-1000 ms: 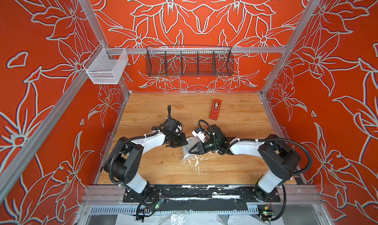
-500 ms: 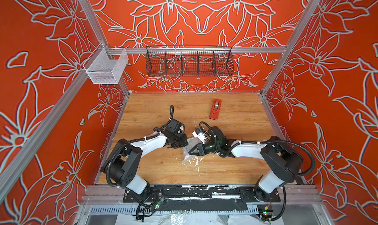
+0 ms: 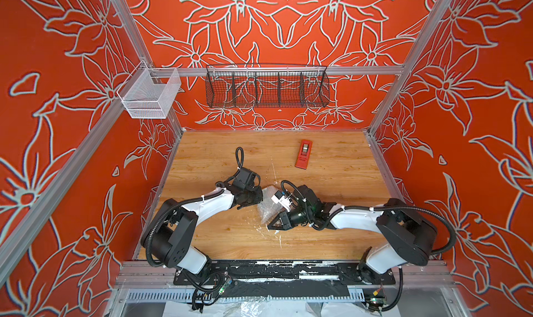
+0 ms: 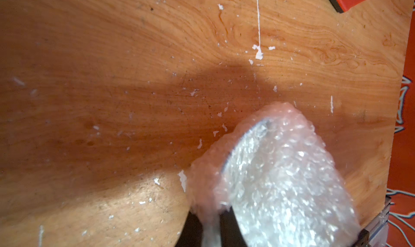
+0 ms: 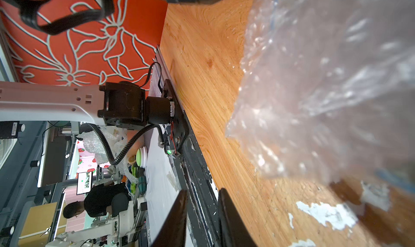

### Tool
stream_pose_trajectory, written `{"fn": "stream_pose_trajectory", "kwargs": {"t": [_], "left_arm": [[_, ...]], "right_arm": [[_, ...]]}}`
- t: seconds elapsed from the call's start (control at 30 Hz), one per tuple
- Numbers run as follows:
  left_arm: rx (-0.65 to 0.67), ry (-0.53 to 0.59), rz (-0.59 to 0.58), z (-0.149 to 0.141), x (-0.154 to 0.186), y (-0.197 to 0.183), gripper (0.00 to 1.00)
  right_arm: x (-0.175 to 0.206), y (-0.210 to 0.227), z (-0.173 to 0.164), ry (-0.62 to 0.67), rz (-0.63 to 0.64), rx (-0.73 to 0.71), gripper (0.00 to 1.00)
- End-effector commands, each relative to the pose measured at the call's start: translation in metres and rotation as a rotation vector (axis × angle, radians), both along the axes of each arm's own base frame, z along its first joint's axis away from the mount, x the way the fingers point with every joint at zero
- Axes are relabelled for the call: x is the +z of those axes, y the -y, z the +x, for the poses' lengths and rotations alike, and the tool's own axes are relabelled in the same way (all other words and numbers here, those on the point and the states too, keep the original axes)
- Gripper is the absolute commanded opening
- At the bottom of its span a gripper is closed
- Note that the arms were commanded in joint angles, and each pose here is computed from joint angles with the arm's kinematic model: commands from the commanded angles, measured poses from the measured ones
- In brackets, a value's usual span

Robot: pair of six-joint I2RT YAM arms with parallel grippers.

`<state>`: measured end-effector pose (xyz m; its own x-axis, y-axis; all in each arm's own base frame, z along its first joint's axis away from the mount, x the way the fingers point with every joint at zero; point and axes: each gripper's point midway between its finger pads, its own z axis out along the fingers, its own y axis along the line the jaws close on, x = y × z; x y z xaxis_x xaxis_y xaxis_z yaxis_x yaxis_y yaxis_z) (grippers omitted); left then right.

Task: Wrap bowls in bubble wrap
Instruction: Wrap the bowl in bubble wrap.

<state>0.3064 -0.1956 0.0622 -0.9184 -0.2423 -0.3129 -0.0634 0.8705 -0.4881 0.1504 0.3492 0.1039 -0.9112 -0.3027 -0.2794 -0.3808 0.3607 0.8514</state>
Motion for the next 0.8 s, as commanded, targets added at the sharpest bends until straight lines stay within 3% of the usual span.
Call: {"fn": "stream_pose_trajectory", "kwargs": {"t": [0.0, 0.3, 0.5, 0.77], "left_arm": [[-0.014, 0.069, -0.013, 0.003, 0.013, 0.0, 0.0], [-0.079, 0.126, -0.004, -0.009, 0.015, -0.003, 0.0], [-0.084, 0.128, 0.021, -0.012, 0.012, -0.008, 0.0], [-0.056, 0.09, 0.038, -0.014, 0.003, -0.019, 0.0]], "right_arm": [[0.022, 0.005, 0.011, 0.074, -0.036, -0.021, 0.26], [0.053, 0.041, 0.074, 0.137, -0.115, -0.207, 0.28], [0.053, 0.102, 0.153, 0.17, -0.23, -0.498, 0.29], [0.049, 0.176, 0.266, 0.102, -0.192, -0.817, 0.33]]}}
